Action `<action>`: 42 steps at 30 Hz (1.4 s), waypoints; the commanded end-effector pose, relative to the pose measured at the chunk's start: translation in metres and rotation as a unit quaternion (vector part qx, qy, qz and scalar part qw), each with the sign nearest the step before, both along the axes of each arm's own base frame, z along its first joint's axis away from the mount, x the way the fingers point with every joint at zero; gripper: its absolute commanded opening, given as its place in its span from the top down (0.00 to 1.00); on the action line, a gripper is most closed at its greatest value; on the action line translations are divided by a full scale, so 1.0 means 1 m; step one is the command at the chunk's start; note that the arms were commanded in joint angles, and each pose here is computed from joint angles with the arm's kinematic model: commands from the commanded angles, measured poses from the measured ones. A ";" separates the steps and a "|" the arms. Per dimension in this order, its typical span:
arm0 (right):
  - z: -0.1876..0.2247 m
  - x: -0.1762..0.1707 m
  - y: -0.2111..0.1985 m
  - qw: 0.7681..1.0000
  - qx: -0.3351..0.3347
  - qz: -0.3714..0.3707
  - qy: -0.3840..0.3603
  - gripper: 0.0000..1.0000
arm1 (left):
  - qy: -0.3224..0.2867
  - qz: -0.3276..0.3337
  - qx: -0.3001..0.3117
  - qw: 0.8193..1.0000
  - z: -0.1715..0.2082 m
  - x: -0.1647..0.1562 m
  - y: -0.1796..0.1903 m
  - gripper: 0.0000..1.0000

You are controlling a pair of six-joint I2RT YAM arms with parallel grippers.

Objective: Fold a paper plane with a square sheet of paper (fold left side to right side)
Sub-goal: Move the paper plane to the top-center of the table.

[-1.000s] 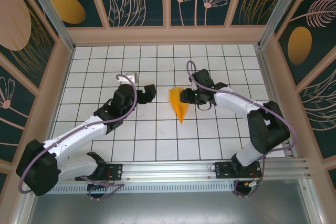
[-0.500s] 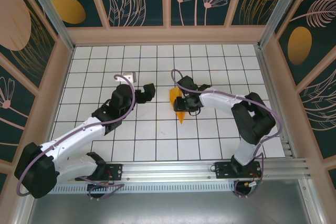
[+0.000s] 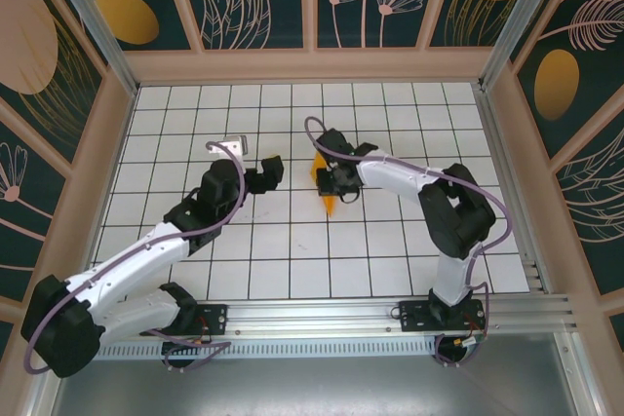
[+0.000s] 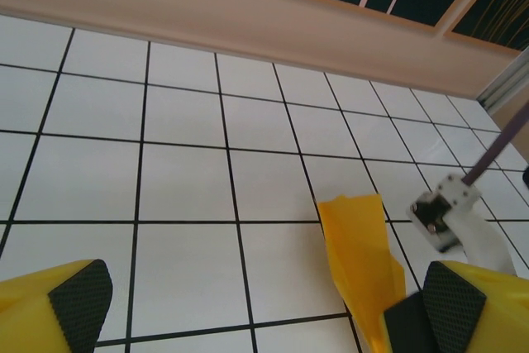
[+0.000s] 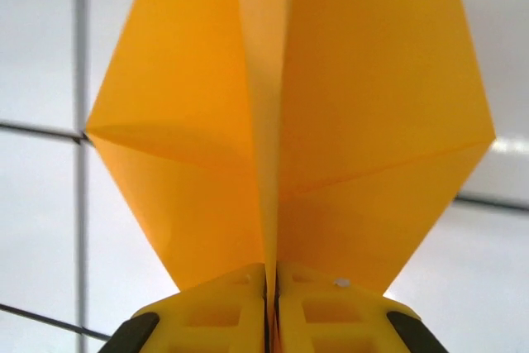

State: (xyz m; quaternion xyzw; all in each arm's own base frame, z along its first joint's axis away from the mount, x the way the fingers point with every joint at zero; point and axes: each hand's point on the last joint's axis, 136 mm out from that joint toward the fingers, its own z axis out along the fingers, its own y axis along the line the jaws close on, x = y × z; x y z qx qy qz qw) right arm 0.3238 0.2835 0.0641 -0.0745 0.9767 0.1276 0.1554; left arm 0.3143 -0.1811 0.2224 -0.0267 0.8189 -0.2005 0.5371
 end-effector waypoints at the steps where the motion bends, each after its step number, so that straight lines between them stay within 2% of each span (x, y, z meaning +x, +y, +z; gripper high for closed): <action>1: 0.007 0.020 -0.003 0.999 -0.052 0.002 -0.011 0.87 | -0.010 0.020 0.028 0.999 0.000 -0.006 0.017 0.01; 9: 0.012 0.072 0.027 0.999 -0.044 -0.004 0.002 0.87 | -0.016 0.034 0.052 0.998 0.001 -0.016 0.034 0.01; 15: -0.005 0.090 0.036 0.998 -0.062 0.010 0.015 0.87 | -0.016 0.032 0.058 0.998 0.000 -0.017 0.035 0.01; 30: -0.042 0.093 0.028 0.996 -0.076 0.005 0.040 0.85 | -0.012 0.028 0.060 0.998 -0.003 -0.015 0.031 0.01; 36: -0.024 0.093 0.031 0.998 -0.064 0.006 0.025 0.76 | -0.012 0.028 0.059 0.998 -0.002 -0.014 0.031 0.02; 42: 0.007 0.088 0.033 0.998 -0.057 0.005 0.008 0.71 | -0.014 0.022 0.052 0.998 0.004 -0.014 0.028 0.02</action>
